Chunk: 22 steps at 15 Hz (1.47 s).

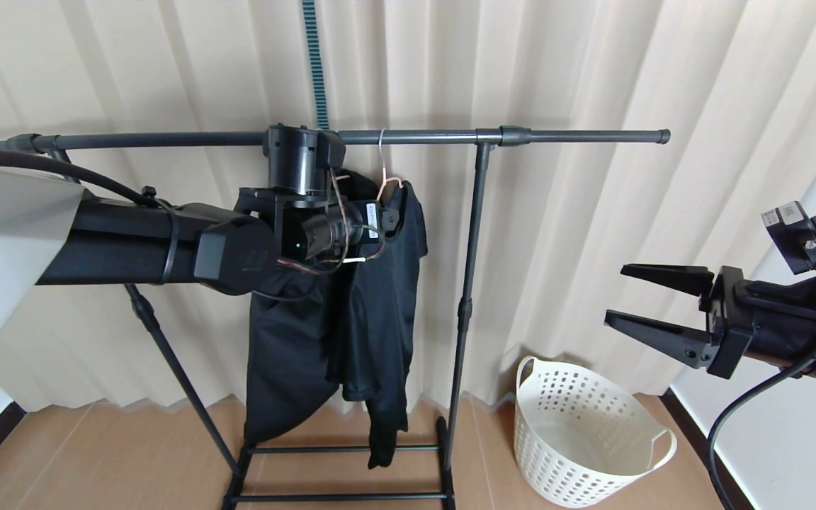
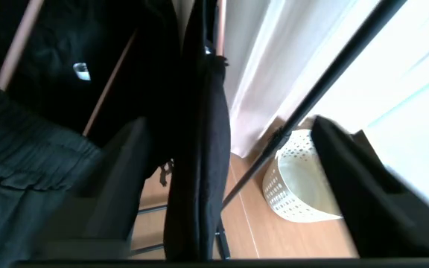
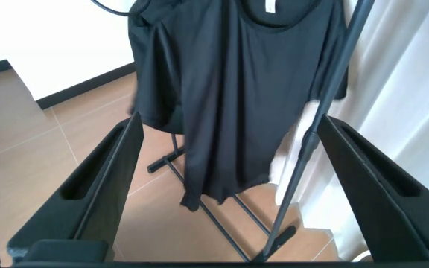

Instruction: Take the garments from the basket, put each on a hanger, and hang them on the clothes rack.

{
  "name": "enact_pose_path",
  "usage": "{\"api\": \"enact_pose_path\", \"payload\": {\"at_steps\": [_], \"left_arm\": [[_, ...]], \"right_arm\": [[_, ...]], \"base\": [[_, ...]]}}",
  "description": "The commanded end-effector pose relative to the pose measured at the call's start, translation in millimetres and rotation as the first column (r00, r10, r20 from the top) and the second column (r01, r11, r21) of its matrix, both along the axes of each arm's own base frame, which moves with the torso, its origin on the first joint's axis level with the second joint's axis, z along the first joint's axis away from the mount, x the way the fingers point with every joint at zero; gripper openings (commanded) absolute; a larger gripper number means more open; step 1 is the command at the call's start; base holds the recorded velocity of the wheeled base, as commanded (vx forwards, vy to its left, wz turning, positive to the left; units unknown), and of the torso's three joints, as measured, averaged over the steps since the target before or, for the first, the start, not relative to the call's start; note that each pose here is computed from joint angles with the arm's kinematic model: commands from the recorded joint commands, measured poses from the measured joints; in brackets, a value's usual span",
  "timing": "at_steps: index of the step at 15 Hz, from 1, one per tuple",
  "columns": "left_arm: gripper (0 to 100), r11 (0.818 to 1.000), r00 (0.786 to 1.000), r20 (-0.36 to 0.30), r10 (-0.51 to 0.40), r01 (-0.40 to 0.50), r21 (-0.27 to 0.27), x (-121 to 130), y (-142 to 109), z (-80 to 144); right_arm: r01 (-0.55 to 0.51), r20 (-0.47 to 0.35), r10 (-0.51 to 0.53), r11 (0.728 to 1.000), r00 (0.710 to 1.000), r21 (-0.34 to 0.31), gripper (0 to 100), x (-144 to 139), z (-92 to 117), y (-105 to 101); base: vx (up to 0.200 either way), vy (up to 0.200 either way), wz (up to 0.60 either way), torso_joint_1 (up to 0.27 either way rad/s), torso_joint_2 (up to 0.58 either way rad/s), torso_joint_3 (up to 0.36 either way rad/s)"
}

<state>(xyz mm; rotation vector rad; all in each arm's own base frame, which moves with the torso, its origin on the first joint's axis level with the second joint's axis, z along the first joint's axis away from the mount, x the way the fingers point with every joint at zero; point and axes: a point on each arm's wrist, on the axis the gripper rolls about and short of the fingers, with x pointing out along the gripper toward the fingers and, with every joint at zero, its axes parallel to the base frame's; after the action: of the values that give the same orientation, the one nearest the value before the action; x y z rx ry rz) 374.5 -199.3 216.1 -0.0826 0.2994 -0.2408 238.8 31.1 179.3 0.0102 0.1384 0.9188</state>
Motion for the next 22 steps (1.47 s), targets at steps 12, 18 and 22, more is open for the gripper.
{"api": "enact_pose_path", "payload": {"at_steps": [12,18,22], "left_arm": [[100,1.000,1.000,0.024,0.014,-0.014,-0.005,-171.1,93.3,44.7],[100,0.999,0.999,-0.049,0.022,-0.020,0.034,-241.1,133.3,-7.1],[100,0.998,0.994,-0.105,0.028,-0.022,0.052,-289.8,159.7,-58.0]], "right_arm": [[-0.008,0.067,0.008,1.000,0.998,-0.004,100,-25.1,-3.0,1.3],[0.130,0.245,-0.131,0.991,0.961,0.020,100,-89.7,28.1,-5.6],[0.133,0.189,-0.132,0.991,0.973,0.007,100,-131.0,11.5,-8.6]], "base": [[0.000,0.000,0.00,0.000,0.00,0.000],[0.000,0.000,0.00,0.000,0.00,0.000],[0.000,0.000,0.00,0.000,0.00,0.000]]}}
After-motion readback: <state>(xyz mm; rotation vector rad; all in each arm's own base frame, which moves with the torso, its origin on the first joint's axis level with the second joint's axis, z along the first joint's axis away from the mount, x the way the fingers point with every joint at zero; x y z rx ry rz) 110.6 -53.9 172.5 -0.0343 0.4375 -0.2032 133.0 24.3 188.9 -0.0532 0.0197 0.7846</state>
